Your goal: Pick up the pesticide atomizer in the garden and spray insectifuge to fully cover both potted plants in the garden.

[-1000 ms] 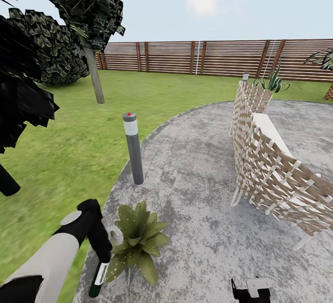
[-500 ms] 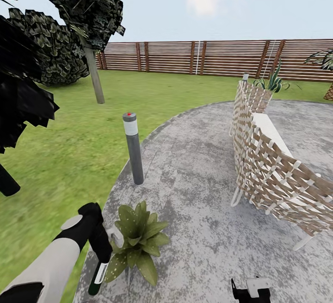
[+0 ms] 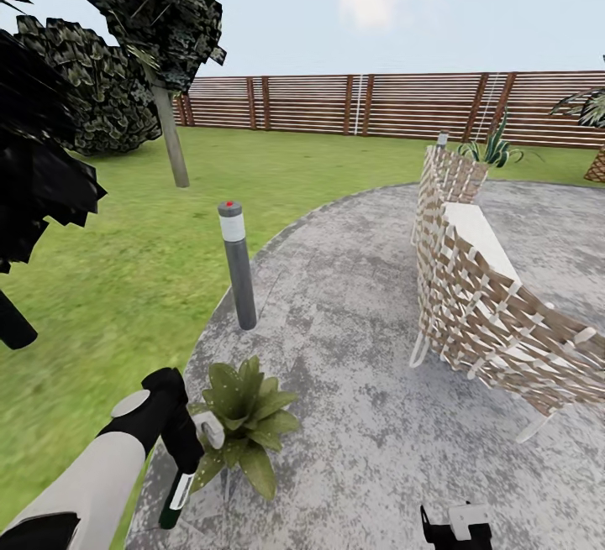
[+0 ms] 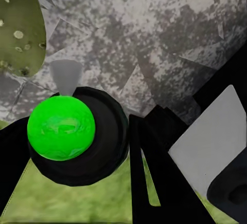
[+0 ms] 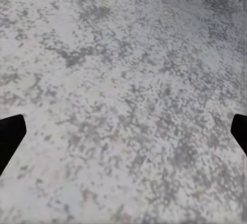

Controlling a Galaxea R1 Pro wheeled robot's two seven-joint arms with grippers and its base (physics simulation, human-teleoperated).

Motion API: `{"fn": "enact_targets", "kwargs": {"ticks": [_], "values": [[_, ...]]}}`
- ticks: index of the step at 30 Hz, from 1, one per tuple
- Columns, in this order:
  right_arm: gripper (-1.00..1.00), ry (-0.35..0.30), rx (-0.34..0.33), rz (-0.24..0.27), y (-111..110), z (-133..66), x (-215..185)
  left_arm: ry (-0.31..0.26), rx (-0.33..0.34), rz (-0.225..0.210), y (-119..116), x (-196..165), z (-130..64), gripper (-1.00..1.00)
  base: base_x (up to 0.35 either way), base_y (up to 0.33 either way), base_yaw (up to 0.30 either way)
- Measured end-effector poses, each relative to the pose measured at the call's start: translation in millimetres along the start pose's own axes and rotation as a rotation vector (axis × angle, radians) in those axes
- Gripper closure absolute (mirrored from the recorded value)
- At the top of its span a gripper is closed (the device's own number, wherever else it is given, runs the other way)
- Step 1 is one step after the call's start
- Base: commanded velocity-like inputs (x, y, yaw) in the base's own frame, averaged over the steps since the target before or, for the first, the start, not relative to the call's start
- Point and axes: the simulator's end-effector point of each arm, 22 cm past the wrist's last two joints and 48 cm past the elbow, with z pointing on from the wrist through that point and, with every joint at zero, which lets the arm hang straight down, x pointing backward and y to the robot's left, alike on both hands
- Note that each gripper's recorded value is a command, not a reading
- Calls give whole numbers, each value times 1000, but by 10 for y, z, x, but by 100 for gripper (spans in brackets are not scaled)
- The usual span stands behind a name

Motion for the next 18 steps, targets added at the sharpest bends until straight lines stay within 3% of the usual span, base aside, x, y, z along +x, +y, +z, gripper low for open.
{"fn": "enact_targets", "kwargs": {"ticks": [2,5,6,12,18], "values": [[-100,-1,1,0,-5,1,-3,0,-6,-7,21,16,21,100,-1,-1,0],[-100,-1,1,1,-2,2,-5,-38,7,-52,49,14,25,100,0,0,0],[-100,0,-1,2,17,-1,-3,-61,-43,-82,194,18,28,100,0,0,0],[-100,0,0,3,14,-1,-2,-45,-43,-54,-21,-90,282,100,0,0,84],[-100,0,0,2,11,0,-2,-46,-82,-50,19,-131,310,100,0,0,266]]}}
